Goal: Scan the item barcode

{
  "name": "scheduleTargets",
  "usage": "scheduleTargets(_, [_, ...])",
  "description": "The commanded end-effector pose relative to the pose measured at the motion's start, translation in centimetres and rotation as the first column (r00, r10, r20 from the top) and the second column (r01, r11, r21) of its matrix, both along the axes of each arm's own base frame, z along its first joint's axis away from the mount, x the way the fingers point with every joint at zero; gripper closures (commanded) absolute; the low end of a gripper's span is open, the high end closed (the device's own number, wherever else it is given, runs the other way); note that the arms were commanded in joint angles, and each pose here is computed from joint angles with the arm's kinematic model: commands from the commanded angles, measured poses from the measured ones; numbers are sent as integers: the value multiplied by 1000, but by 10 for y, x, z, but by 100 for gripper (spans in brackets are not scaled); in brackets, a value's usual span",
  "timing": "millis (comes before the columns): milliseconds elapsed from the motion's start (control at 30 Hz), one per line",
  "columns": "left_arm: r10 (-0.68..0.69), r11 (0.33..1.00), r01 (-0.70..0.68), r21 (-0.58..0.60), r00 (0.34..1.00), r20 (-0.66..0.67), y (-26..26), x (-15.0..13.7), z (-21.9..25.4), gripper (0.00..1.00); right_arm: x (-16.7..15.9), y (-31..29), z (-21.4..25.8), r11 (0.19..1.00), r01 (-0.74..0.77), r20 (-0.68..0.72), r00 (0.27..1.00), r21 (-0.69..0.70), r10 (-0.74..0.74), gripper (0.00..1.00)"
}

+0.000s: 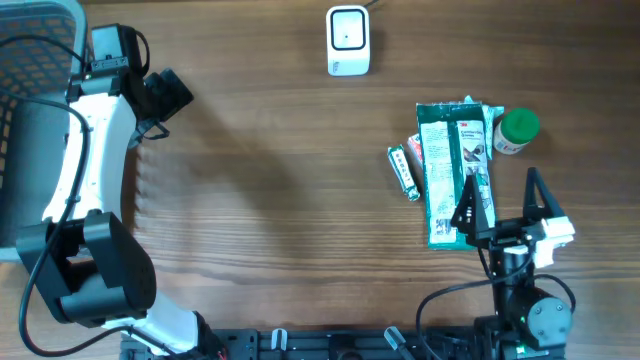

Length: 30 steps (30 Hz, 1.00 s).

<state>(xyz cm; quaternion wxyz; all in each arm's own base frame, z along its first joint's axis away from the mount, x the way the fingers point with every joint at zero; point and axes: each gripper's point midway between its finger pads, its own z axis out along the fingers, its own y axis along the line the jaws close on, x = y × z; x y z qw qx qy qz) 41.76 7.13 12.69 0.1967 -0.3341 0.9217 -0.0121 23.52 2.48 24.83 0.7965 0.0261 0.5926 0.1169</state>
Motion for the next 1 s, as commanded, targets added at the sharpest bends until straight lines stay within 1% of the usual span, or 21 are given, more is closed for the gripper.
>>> scheduleTargets(0, [20, 1000, -20, -3, 1000, 5, 6, 0, 1, 0, 7, -3, -33, 1000, 17, -135, 991, -3, -17, 0])
scheduleTargets(100, [20, 1000, -20, -3, 1000, 5, 6, 0, 1, 0, 10, -3, -65, 996, 17, -256, 966, -87, -39, 0])
scheduleTargets(133, [20, 1000, -20, -3, 1000, 5, 6, 0, 1, 0, 11, -3, -70, 994, 15, -273, 961, -110, -44, 0])
scheduleTargets(233, [20, 1000, -20, -3, 1000, 5, 6, 0, 1, 0, 10, 5, -72, 966, -26, -257, 965, -256, -42, 1])
scheduleTargets(267, [20, 1000, -20, -3, 1000, 5, 6, 0, 1, 0, 10, 5, -72, 961, -31, -256, 966, -276, -42, 0])
scheduleTargets(367, [20, 1000, -20, -3, 1000, 5, 6, 0, 1, 0, 10, 1, -73, 958, -16, -255, 965, -285, -60, 0])
scheduleTargets(433, [20, 1000, -20, -3, 1000, 5, 6, 0, 1, 0, 10, -1, -72, 965, -8, -259, 964, -262, -62, 0])
scheduleTargets(967, [20, 1000, -20, -3, 1000, 5, 6, 0, 1, 0, 11, -1, -73, 964, -9, -262, 963, -266, -63, 0])
